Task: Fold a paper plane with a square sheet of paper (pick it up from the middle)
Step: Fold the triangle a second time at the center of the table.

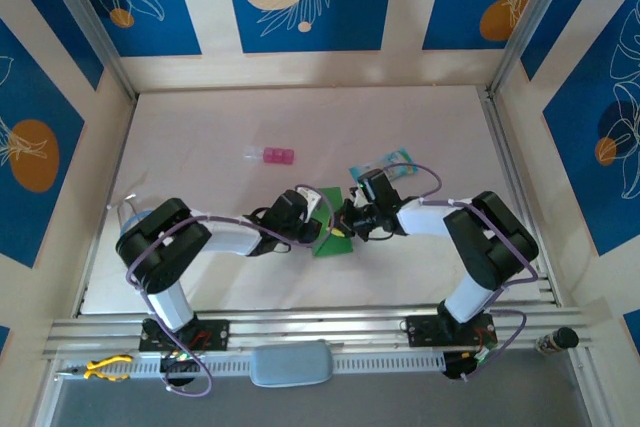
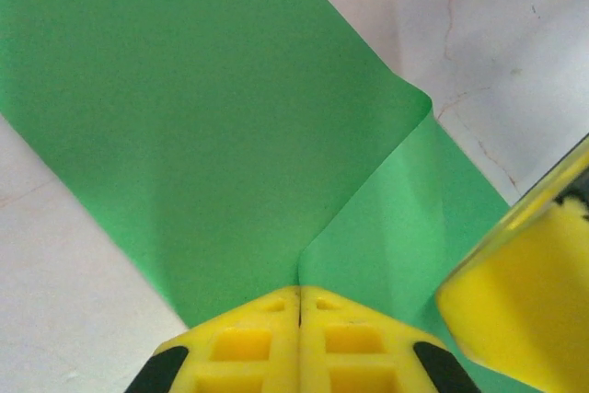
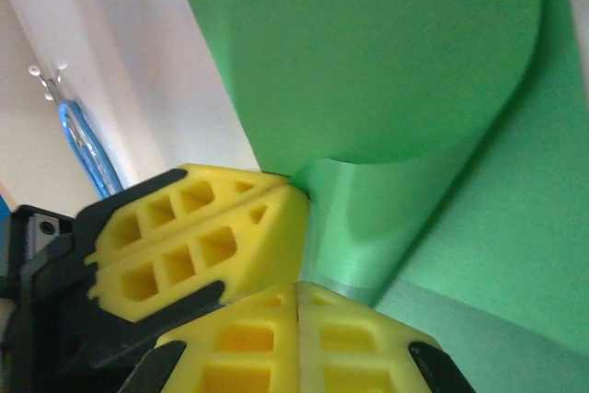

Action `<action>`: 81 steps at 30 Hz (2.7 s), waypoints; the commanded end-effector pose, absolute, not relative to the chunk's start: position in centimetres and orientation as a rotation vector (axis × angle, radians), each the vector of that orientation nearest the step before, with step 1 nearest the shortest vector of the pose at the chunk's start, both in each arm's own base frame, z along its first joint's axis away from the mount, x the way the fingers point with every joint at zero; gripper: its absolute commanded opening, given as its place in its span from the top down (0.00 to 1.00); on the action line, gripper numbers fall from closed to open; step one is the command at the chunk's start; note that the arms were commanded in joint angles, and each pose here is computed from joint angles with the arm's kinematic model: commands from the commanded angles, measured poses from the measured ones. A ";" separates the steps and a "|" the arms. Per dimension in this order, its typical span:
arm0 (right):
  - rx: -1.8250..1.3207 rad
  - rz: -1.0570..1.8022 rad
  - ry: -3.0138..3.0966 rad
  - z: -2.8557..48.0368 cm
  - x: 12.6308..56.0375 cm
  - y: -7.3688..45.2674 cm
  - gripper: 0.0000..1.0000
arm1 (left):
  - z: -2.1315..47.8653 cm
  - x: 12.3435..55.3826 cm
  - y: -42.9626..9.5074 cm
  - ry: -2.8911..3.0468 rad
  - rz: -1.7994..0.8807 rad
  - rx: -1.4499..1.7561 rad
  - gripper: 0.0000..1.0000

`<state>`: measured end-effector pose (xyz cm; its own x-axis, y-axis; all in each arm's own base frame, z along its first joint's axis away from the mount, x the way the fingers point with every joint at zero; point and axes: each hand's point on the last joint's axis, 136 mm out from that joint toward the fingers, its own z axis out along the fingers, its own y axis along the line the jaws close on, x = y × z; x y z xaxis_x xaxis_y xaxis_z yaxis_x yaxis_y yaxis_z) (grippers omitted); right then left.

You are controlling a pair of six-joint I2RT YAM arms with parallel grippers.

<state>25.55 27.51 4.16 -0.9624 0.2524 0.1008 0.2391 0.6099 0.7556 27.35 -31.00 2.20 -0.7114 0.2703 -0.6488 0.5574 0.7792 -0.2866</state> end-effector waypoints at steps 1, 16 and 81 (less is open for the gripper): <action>0.407 1.361 2.790 4.7 26.1 28.6 1.00 | 0.8 26.1 -30.1 2.435 -0.592 0.658 0.98; 0.551 1.177 2.901 0.1 24.5 26.0 1.00 | 0.6 26.1 -30.1 2.436 -0.579 0.676 0.98; 0.649 1.070 2.741 1.5 29.6 21.3 0.98 | 0.1 25.7 -29.8 2.469 -0.551 0.711 0.98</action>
